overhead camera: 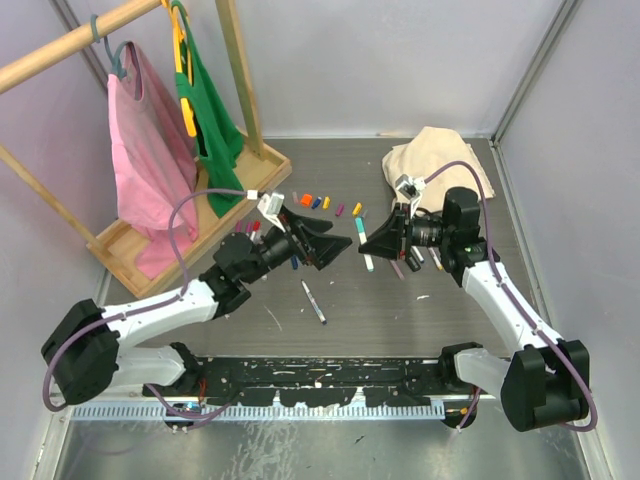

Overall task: Open the pen caps
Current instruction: Pick up the pen from the center of the board, then open the pen cap from the pen.

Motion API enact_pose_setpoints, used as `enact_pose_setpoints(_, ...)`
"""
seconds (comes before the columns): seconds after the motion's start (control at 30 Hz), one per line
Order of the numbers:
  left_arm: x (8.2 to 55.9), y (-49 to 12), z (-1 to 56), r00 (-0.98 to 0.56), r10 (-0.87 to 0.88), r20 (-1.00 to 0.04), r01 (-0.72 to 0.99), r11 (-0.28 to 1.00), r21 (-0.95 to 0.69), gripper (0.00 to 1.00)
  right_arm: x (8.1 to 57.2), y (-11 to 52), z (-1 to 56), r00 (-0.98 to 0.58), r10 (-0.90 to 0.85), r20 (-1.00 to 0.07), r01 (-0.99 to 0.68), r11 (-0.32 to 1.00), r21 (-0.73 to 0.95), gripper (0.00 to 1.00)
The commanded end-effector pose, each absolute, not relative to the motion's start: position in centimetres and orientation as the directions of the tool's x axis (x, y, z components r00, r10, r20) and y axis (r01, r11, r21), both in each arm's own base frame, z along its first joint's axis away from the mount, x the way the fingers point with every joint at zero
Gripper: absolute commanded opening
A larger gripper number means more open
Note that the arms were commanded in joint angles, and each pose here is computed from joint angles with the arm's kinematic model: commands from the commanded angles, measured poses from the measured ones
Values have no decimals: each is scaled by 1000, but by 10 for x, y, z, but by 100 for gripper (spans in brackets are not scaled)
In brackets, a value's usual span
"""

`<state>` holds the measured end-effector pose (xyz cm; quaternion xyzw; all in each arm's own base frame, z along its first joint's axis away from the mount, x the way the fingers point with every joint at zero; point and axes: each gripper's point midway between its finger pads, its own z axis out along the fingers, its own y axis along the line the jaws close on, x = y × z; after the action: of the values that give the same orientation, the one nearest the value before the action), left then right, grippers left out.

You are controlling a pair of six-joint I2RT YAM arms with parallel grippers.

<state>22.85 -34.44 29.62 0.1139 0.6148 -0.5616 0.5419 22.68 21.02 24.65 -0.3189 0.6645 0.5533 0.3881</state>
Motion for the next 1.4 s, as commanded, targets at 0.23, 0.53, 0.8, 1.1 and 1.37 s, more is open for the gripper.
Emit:
enact_pose_setpoints(0.23, 234, -378, 323, -627, -416, -658, 706, 51, -706, 81, 218, 212, 256, -449, -30, -893, -890, 107, 443, 1)
enact_pose_setpoints(0.53, 242, -397, 321, -681, -387, -622, 676, -5, -737, 44, 218, 213, 255, -453, -33, -891, -888, 106, 448, 1)
enact_pose_setpoints(0.8, 243, -397, 319, -676, -385, -628, 679, 6, -735, 1, 218, 213, 255, -453, -35, -891, -888, 107, 448, 1)
enact_pose_setpoints(1.1, 287, -364, 356, -487, -514, -706, 744, 180, -643, 0, 215, 226, 236, -498, -70, -865, -867, 84, 492, 1)
enact_pose_setpoints(1.37, 342, -304, 388, -359, -640, -679, 703, 293, -648, 0, 216, 243, 209, -547, -122, -828, -837, 106, 537, 1)
